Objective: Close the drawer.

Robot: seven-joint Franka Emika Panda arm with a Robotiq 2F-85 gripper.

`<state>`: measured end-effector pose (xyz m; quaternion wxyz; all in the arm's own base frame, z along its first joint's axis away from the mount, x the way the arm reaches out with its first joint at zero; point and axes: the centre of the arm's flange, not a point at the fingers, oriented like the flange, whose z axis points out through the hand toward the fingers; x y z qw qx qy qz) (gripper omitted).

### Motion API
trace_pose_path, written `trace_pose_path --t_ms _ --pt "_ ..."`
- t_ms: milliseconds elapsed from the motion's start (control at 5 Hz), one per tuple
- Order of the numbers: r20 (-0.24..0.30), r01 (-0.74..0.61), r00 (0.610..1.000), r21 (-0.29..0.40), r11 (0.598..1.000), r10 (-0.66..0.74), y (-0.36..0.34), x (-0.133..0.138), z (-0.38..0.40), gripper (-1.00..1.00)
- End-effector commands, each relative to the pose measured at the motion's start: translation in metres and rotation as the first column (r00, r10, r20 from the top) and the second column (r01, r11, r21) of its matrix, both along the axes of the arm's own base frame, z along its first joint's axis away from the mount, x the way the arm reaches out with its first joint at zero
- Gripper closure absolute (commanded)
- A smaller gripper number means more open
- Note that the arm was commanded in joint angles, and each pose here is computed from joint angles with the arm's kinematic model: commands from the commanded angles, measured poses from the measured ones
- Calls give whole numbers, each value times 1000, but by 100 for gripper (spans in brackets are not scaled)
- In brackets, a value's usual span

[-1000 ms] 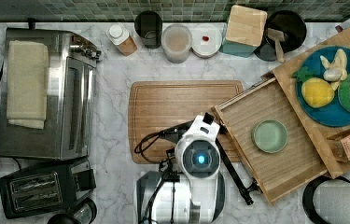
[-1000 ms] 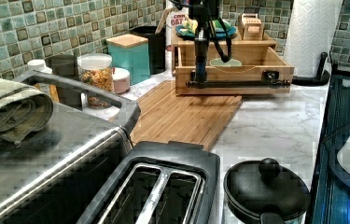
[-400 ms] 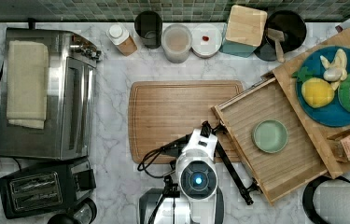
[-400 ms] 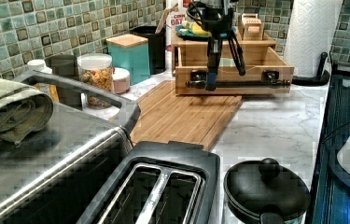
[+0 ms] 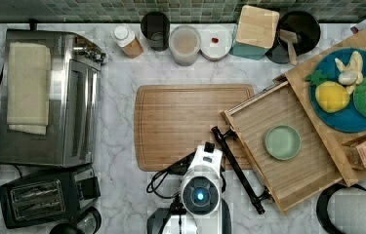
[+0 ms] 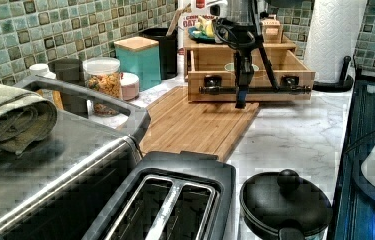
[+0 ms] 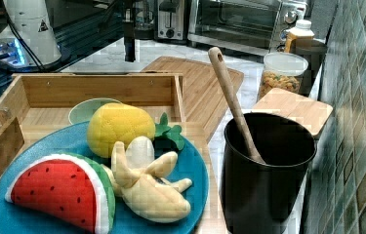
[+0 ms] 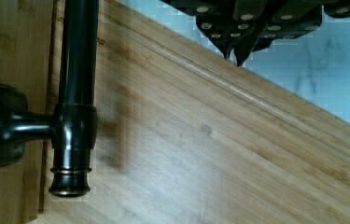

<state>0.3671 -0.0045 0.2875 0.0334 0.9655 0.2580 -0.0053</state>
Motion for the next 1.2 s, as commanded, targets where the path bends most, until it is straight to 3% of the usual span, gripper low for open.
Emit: trace_pose_path --t_ms 200,600,800,1000,1200 --pt "72 -74 994 -37 997 76 -32 -23 -7 100" --pt "14 -48 999 6 999 48 -45 -22 -39 100" --pt "-108 -6 994 30 1000 10 -38 -22 -40 100" --pt "-101 33 994 9 999 -32 -34 -33 -43 100" --pt "-51 35 998 -4 999 -35 -51 -34 -39 100"
